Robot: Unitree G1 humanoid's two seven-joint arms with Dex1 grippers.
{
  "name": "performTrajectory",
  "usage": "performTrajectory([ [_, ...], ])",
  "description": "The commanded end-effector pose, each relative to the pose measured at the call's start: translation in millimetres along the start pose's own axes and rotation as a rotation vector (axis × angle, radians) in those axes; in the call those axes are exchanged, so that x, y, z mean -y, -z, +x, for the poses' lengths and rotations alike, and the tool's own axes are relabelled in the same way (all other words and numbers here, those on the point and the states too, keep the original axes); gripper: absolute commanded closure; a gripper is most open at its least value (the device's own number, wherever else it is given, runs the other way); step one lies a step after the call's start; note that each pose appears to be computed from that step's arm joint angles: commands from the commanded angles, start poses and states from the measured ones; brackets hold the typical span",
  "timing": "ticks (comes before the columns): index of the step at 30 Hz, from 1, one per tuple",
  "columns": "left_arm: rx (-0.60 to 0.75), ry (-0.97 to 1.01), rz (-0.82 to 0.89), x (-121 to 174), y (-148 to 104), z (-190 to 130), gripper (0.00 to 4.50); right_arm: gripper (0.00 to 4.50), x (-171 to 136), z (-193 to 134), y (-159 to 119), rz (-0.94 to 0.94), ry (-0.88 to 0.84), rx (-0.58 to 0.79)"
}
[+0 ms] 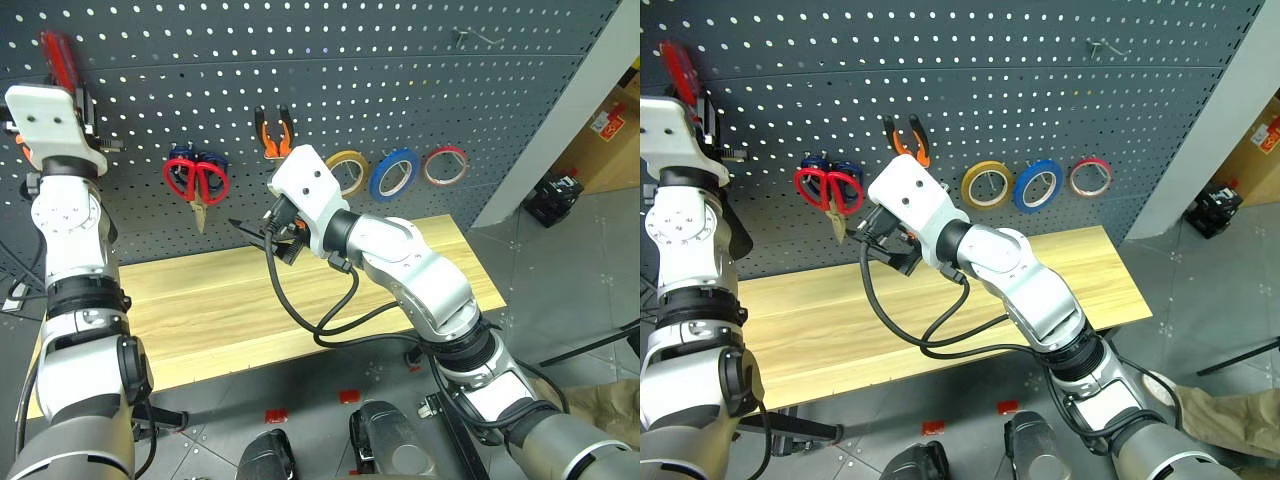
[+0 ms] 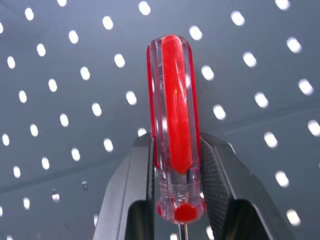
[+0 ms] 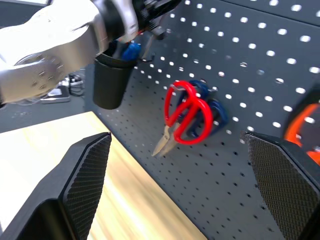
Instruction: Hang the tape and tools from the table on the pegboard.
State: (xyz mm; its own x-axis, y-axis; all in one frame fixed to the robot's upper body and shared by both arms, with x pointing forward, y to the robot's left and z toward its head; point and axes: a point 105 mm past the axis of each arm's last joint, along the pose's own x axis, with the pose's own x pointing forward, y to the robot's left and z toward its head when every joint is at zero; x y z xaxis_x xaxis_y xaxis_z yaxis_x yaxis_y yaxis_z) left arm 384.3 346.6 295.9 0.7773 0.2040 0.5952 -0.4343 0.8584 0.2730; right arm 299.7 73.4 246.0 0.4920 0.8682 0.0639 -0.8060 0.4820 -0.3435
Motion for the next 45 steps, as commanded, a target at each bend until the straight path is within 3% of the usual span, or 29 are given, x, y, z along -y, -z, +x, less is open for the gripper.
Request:
performTrajectory([
  [1, 0.085, -0.060, 0.013, -18, -24, 2, 3.58, 0.00, 0, -3, -17, -0.027, 0.008, 0.060],
  [5, 0.122, -0.091, 0.015, -23, -36, 0, 3.58, 0.00, -1, -3, -18, -0.028, 0.006, 0.064],
  [10, 0.186, -0.030, 0.010, -7, -56, 6, 3.58, 0.00, -1, -3, -18, -0.023, 0.008, 0.068],
  [16, 0.181, -0.093, 0.028, -28, -59, 3, 3.58, 0.00, -3, -3, -19, -0.018, 0.009, 0.074],
  [24, 0.119, -0.137, 0.068, -46, -43, -8, 3.58, 0.00, -6, -3, -18, -0.004, 0.000, 0.076],
  [30, 0.079, -0.126, 0.064, -38, -27, -7, 3.58, 0.00, -10, -2, -23, 0.002, -0.017, 0.095],
  [45, 0.029, -0.203, 0.116, -57, -12, -18, 3.58, 0.00, -33, -7, -39, 0.065, -0.159, 0.171],
])
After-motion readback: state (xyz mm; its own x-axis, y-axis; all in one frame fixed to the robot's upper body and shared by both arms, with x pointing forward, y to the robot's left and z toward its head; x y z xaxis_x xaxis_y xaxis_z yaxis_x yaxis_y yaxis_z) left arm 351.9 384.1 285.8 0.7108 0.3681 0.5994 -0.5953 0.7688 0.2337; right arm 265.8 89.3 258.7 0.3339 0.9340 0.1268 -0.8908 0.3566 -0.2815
